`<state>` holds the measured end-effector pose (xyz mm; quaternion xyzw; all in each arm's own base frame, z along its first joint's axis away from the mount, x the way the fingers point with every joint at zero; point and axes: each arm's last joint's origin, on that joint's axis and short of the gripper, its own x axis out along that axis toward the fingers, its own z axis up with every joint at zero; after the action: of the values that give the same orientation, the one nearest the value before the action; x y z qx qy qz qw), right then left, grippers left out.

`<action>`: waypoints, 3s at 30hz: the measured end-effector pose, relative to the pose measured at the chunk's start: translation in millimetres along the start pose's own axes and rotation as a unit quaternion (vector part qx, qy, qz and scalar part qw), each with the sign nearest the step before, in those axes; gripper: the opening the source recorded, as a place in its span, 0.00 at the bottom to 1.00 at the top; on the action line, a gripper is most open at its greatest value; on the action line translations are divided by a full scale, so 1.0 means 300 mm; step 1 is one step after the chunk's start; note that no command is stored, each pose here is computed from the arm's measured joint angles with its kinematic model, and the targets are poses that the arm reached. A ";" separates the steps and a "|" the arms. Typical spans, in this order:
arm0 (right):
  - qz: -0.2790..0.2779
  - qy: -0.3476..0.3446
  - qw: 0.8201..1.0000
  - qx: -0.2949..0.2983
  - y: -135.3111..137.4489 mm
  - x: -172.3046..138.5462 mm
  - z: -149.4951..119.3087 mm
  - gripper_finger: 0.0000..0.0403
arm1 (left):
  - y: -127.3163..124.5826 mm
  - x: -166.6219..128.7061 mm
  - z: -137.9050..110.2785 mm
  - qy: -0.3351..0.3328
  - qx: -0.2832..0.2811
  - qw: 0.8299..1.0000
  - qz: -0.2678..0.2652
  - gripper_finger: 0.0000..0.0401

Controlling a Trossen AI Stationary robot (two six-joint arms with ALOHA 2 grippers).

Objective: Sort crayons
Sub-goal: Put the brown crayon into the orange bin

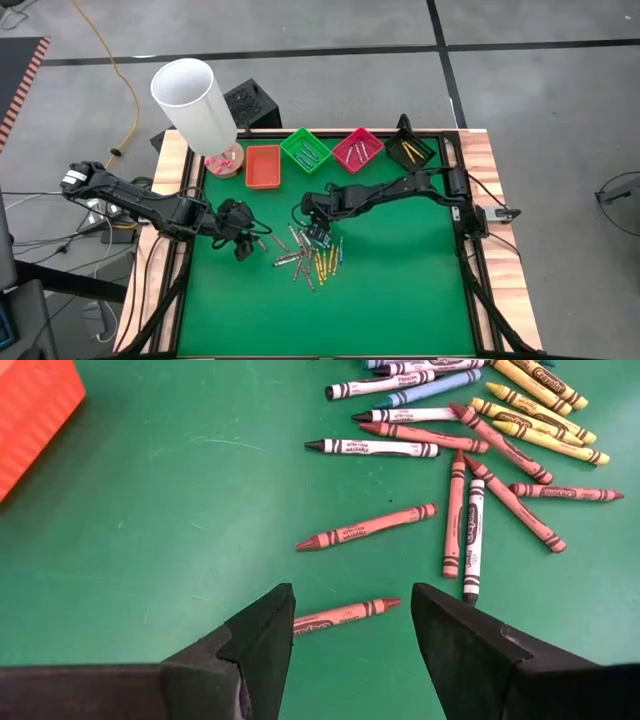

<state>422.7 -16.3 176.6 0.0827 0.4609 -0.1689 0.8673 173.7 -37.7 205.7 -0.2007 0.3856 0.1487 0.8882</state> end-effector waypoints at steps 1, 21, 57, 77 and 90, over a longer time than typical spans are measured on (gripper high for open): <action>0.003 0.001 1.000 0.000 0.001 0.001 -0.001 0.24 | 0.000 0.000 0.000 0.000 0.000 1.000 0.000 0.48; -0.006 0.060 0.998 0.015 0.000 0.023 -0.045 0.23 | 0.001 0.000 0.001 -0.006 0.000 1.000 0.007 0.48; 0.039 -0.353 0.934 0.042 -0.116 -0.054 0.319 0.00 | 0.005 0.000 0.006 -0.026 0.008 0.999 0.029 0.48; 0.001 -0.454 0.889 0.053 -0.249 0.161 0.357 0.00 | 0.005 -0.002 0.007 -0.035 0.015 0.999 0.035 0.48; 0.004 -0.419 0.906 0.055 -0.243 0.207 0.347 0.00 | 0.006 -0.002 0.008 -0.038 0.014 0.998 0.039 0.48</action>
<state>508.3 -128.5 184.4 0.0539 0.0446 -0.2100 0.9752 174.1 -35.2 207.2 -0.1673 0.3612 0.1856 0.8984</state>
